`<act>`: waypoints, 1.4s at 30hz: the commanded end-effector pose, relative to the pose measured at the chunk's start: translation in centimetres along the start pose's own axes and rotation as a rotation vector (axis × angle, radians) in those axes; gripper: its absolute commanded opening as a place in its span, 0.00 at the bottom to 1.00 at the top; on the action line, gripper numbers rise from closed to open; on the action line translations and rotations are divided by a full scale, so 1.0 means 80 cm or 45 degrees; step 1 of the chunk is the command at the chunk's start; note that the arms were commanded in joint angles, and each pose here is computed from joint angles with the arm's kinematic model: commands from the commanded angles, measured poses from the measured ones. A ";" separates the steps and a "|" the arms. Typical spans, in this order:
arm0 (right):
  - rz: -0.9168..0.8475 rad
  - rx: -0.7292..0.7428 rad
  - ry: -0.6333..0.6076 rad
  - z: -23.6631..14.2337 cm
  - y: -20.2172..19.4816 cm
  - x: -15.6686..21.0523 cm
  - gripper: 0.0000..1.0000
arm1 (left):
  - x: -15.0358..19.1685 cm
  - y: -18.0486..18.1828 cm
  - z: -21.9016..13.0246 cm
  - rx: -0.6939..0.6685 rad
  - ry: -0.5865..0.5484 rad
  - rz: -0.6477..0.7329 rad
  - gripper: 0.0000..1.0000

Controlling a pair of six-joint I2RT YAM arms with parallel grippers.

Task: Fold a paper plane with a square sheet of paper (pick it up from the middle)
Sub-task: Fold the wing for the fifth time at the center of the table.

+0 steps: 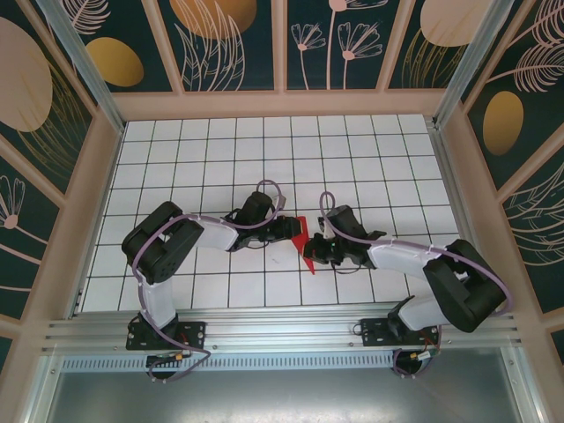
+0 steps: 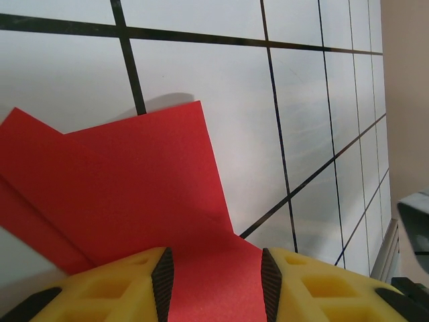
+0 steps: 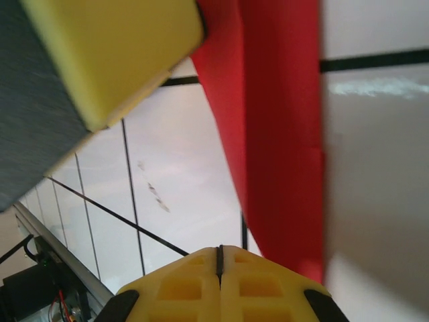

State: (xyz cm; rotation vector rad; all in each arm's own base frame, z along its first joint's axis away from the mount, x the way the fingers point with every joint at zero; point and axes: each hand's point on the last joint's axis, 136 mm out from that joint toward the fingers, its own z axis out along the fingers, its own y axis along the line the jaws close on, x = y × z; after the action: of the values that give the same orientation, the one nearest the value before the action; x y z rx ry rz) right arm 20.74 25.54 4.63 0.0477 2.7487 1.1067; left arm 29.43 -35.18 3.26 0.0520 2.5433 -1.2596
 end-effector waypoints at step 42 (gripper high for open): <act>0.060 0.049 0.198 0.005 -0.051 0.089 0.04 | 0.022 0.057 0.020 -0.212 0.097 -0.048 0.39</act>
State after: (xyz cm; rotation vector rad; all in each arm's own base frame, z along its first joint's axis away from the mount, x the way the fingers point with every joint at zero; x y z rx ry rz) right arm 15.45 24.44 2.32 0.0011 2.8364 1.1612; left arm 29.76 -35.43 2.87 0.0353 2.5993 -1.2273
